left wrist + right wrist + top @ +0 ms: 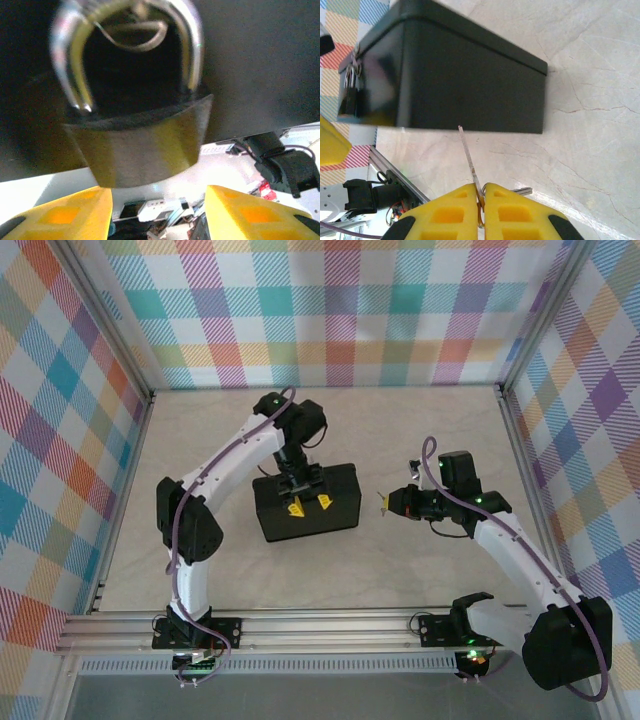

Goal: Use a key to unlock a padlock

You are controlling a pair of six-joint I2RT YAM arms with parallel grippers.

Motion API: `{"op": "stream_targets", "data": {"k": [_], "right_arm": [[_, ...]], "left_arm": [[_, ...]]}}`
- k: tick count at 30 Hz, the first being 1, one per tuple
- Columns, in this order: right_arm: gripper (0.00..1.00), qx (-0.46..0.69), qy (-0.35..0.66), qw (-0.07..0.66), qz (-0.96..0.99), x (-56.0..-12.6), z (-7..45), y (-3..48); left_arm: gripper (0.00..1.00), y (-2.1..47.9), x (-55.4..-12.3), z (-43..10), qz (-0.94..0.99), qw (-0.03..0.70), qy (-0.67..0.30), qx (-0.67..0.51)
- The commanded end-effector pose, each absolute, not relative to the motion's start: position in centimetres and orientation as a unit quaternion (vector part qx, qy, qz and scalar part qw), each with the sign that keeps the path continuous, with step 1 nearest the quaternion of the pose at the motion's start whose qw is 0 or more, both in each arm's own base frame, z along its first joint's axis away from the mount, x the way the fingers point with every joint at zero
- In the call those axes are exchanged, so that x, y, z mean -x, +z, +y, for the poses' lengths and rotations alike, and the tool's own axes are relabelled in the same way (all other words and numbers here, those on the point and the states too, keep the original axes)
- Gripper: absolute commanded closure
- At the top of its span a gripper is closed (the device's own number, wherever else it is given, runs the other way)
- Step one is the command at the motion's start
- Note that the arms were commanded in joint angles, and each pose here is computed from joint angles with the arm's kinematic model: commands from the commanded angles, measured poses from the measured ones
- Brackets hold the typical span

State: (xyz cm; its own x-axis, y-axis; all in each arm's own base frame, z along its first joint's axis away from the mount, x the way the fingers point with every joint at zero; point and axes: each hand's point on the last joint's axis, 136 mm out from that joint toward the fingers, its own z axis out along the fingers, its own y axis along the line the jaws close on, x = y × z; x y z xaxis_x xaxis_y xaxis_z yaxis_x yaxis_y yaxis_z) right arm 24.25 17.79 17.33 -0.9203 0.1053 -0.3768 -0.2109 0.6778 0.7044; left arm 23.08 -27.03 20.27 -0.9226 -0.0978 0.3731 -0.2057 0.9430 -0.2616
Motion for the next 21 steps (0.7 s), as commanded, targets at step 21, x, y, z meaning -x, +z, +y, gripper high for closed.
{"op": "stream_targets", "data": {"k": [21], "right_arm": [[0.89, 0.102, 0.5, 0.165, 0.844, -18.5, 24.6, 21.6]], "left_arm": [[0.45, 23.7, -30.4, -21.1, -0.974, -0.17, 0.111, -0.104]]}}
